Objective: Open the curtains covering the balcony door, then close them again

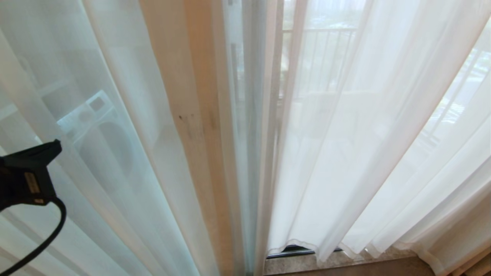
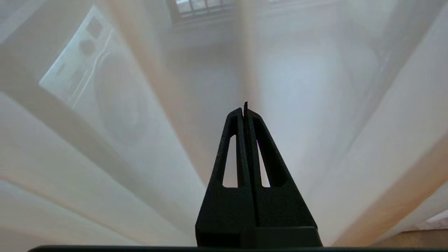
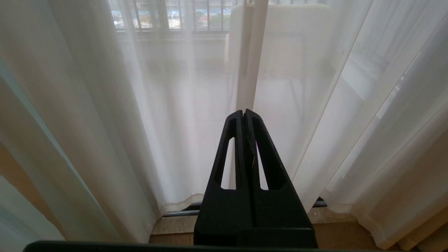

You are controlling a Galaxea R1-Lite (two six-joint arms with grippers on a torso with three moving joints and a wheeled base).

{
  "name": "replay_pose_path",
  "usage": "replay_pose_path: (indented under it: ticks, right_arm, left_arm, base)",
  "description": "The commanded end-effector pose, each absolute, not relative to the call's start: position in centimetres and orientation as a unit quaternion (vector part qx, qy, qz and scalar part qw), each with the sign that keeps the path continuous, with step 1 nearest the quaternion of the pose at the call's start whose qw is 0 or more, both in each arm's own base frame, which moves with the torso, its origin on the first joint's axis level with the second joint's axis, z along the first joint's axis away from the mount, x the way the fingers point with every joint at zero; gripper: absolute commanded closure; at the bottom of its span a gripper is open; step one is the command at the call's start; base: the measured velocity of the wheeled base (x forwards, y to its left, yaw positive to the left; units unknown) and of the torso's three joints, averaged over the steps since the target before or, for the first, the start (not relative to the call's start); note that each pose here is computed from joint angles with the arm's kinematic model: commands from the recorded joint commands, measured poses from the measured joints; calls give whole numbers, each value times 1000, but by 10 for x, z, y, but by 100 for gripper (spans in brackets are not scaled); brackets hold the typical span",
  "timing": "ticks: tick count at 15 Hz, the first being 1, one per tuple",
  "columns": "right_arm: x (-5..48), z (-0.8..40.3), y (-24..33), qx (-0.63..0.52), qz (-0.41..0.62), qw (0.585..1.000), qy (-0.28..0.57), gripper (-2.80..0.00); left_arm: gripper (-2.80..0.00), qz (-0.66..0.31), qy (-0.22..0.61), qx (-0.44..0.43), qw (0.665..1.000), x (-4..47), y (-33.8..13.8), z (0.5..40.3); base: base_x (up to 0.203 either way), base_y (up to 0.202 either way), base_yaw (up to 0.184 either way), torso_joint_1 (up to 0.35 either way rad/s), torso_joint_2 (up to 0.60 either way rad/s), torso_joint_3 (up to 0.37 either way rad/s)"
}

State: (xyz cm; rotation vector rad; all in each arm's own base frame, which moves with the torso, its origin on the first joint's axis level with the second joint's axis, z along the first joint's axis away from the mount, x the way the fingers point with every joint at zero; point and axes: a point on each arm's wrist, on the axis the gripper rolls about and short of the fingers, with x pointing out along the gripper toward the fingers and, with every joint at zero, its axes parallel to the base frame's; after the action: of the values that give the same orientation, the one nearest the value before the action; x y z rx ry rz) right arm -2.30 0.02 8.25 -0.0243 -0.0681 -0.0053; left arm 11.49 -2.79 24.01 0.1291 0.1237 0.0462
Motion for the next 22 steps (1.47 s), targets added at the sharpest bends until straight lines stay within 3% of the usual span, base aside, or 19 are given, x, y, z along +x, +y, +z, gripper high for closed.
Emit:
replay_pose_path:
  ticks: [1,9,22]
  right_arm:
    - [-23,83,0,-12,-3,999,-34,0]
    - [-23,83,0,-12,-3,999,-34,0]
    - [-23,83,0,-12,-3,999,-34,0]
  left_arm:
    - [0,33,49,55,997,94,-6,230]
    - [0,30,28,48,998,21,1,154]
    - [0,12,-34,47,998,-23,0,84]
  base:
    - [0,0,0,0,0,0]
    - [0,0,0,0,0,0]
    - [0,0,0,0,0,0]
